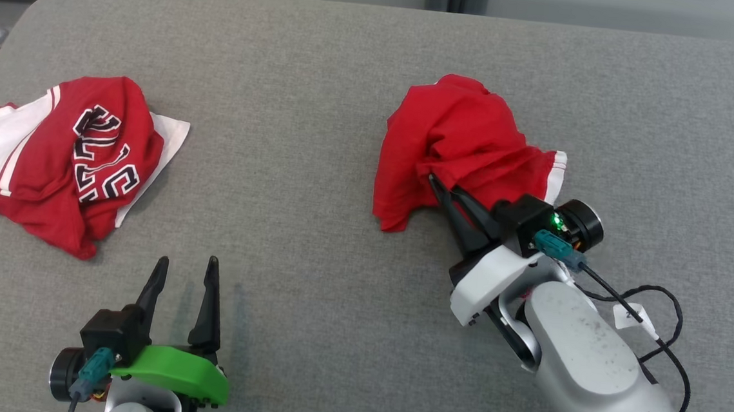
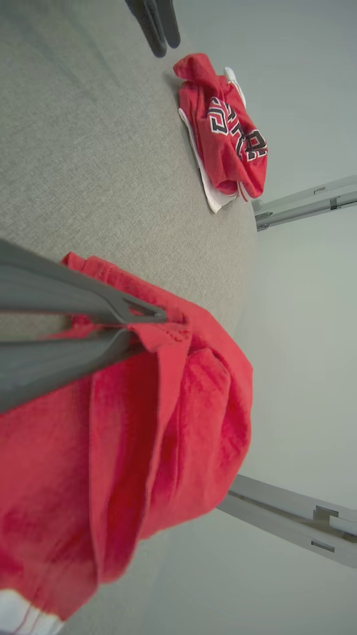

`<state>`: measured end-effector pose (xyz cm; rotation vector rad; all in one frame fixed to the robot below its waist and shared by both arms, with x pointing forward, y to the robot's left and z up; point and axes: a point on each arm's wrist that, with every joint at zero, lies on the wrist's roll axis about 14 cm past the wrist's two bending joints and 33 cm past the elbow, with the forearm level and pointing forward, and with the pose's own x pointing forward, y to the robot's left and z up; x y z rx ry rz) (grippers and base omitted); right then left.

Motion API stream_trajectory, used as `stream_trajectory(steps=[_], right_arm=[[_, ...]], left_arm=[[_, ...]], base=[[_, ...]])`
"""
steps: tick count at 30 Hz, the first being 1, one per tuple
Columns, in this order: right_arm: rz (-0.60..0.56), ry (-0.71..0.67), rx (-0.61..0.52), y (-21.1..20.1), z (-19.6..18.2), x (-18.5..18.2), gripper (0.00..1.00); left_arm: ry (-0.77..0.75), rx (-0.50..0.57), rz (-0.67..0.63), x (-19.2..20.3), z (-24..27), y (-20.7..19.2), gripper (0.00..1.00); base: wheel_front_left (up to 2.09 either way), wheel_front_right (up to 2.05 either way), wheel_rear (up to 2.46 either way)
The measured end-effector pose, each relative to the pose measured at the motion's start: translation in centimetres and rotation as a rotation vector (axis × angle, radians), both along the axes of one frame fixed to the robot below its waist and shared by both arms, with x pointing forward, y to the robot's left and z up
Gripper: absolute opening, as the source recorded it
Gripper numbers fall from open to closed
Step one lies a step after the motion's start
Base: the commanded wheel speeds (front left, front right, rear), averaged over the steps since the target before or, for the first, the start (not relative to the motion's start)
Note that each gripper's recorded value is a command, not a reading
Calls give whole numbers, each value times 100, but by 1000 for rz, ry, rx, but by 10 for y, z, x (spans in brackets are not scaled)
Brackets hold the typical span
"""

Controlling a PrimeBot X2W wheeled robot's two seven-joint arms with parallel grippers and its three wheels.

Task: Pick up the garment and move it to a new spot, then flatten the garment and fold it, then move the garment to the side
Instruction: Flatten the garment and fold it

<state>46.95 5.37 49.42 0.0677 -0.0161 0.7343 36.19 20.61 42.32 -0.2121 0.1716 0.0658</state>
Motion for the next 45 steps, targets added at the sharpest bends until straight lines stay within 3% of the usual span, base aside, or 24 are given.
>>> stream_trajectory(steps=[5,10,17,20,22,25,29,30,31,32,34,37,45], right_arm=[[107,-26,121,31,35,-18,0],[261,-137,339,63,126,-46,0],[284,-310,684,28,259,-54,0],[218,-378,755,-1,289,-45,0],[126,-380,723,-18,280,-25,0],[-48,-331,600,-43,238,13,0],[-252,-202,372,-78,147,49,0],[-298,-151,289,-88,115,53,25],[-343,-102,217,-100,85,55,73],[-387,-53,183,-113,61,55,100],[-464,22,62,-142,16,49,100],[-541,66,-18,-172,-12,40,100],[-611,56,-18,-202,-13,17,100]], left_arm=[[1,-1,7,-3,0,2,100],[6,5,-6,-11,-1,-2,100],[-9,7,-20,-19,5,-7,100],[-4,4,-20,-23,3,-8,100],[7,1,-21,-25,0,-8,100],[7,0,-23,-22,-1,-9,100],[14,-6,-27,-17,-3,-10,100],[12,-6,-30,-15,-3,-11,100],[11,-5,-36,-12,-3,-12,100],[9,-5,-41,-10,-3,-14,100],[9,-6,-54,-7,-3,-18,100],[11,-8,-72,-4,-4,-23,100],[-36,-39,-182,6,9,-61,100]], base=[[0,0,0],[0,0,0],[0,0,0],[0,0,0],[0,0,0],[0,0,0],[0,0,0],[0,0,0],[0,0,0],[0,0,0],[0,0,0],[0,0,0],[0,0,0]])
